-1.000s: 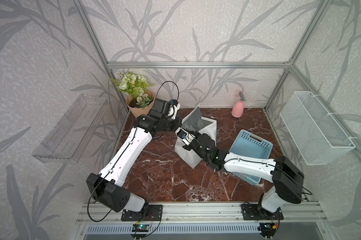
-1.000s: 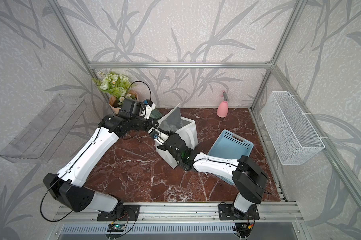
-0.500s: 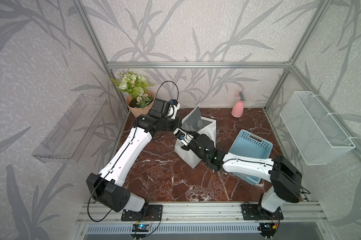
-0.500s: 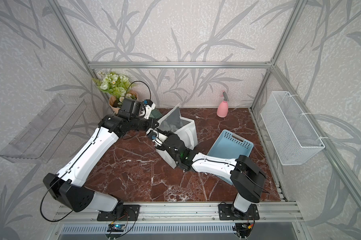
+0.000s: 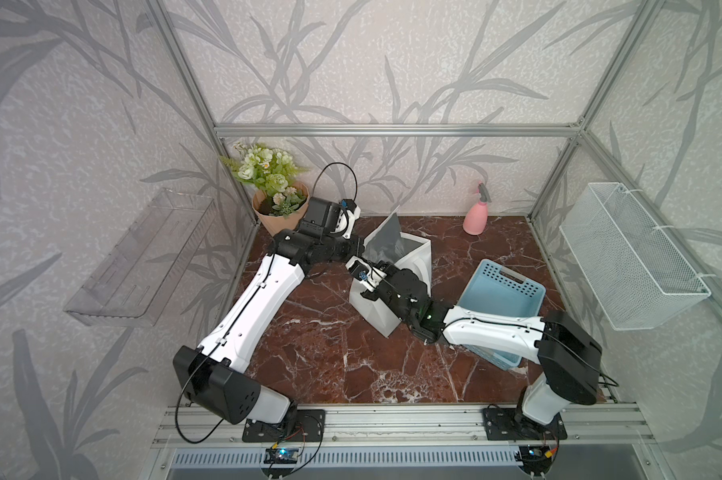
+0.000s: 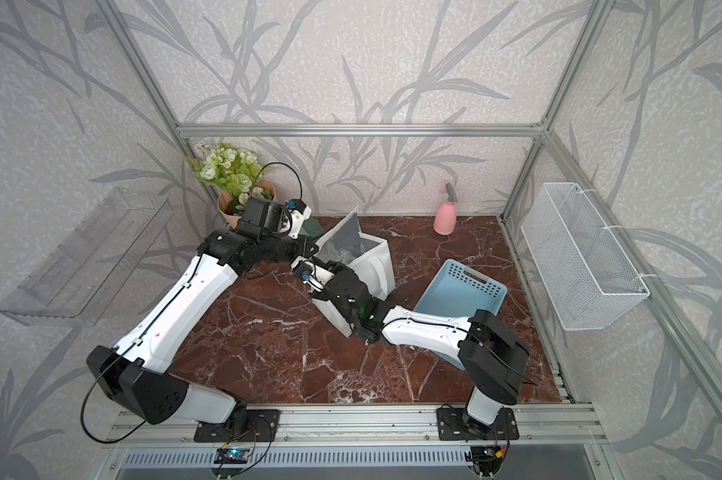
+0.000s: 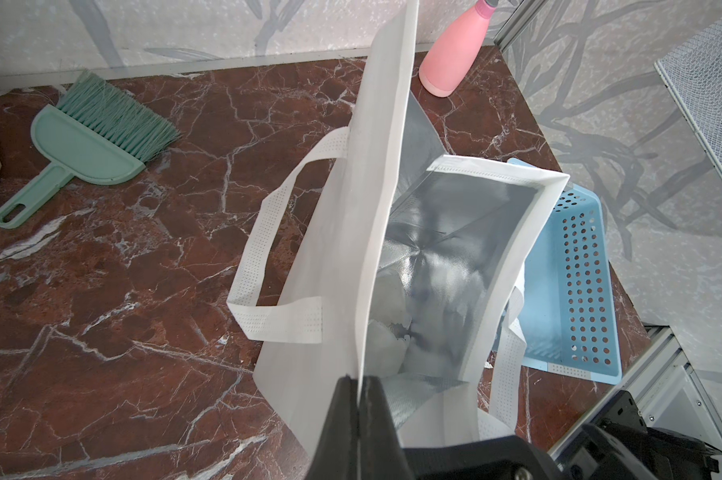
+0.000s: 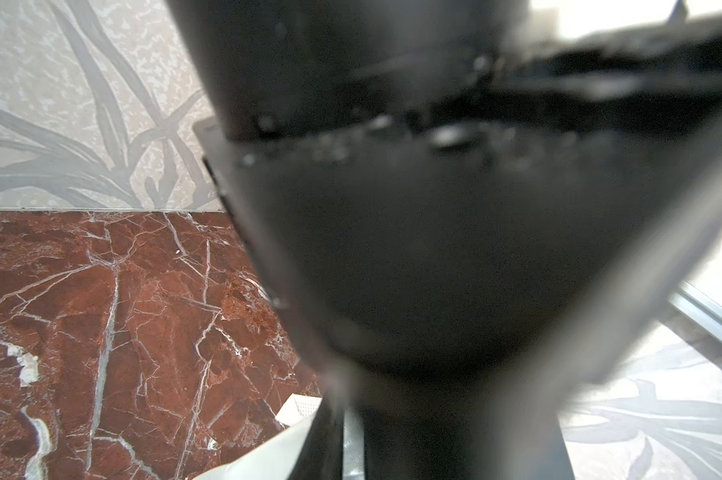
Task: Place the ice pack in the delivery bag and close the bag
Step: Tear off the adhesive seal from the delivery bag.
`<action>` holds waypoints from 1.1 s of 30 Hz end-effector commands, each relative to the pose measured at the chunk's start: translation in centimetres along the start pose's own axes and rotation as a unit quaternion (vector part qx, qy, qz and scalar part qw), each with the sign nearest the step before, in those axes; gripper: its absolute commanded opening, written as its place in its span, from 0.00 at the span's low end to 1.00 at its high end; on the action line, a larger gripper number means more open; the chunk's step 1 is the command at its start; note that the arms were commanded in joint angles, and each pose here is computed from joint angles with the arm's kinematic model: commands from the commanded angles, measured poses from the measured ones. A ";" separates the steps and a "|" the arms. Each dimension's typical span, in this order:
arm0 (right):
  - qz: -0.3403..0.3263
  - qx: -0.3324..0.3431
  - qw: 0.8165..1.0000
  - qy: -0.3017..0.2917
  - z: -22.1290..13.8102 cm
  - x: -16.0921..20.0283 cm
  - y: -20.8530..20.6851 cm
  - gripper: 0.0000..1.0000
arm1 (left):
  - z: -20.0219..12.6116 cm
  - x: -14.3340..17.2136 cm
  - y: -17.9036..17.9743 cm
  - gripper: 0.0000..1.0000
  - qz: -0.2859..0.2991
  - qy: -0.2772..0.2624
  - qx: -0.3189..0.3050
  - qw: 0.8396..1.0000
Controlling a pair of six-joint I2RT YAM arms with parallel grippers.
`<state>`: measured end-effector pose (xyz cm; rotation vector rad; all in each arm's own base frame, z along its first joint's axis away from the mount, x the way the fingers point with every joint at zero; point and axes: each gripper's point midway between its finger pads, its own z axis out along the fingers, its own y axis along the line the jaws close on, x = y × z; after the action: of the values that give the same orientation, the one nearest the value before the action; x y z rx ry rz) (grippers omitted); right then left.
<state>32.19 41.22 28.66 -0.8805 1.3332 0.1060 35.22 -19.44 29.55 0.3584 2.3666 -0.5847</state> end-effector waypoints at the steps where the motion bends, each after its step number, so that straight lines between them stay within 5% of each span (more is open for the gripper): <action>1: 0.005 0.030 0.999 -0.014 0.2 -1.1 -1.1 0.13 | -0.1 0.3 -0.1 0.00 -0.004 0.002 0.006 1.000; 17: -0.002 0.007 1.000 -0.018 0.0 -1.1 0.0 0.00 | -0.3 0.2 -0.1 0.00 -0.005 0.000 0.007 1.000; 23: -0.001 0.021 1.000 -0.004 0.0 -0.9 -0.8 0.00 | -1.1 -1.1 -0.3 0.40 -0.003 -0.019 0.004 1.000; 33: 0.041 0.083 0.995 0.024 -0.1 -0.2 -6.7 0.00 | -4.0 -3.7 -0.5 0.68 0.003 -0.078 -0.010 0.997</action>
<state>33.79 39.55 29.76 -0.8133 1.3595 0.0660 36.17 -18.83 31.68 0.3063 2.3067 -0.5645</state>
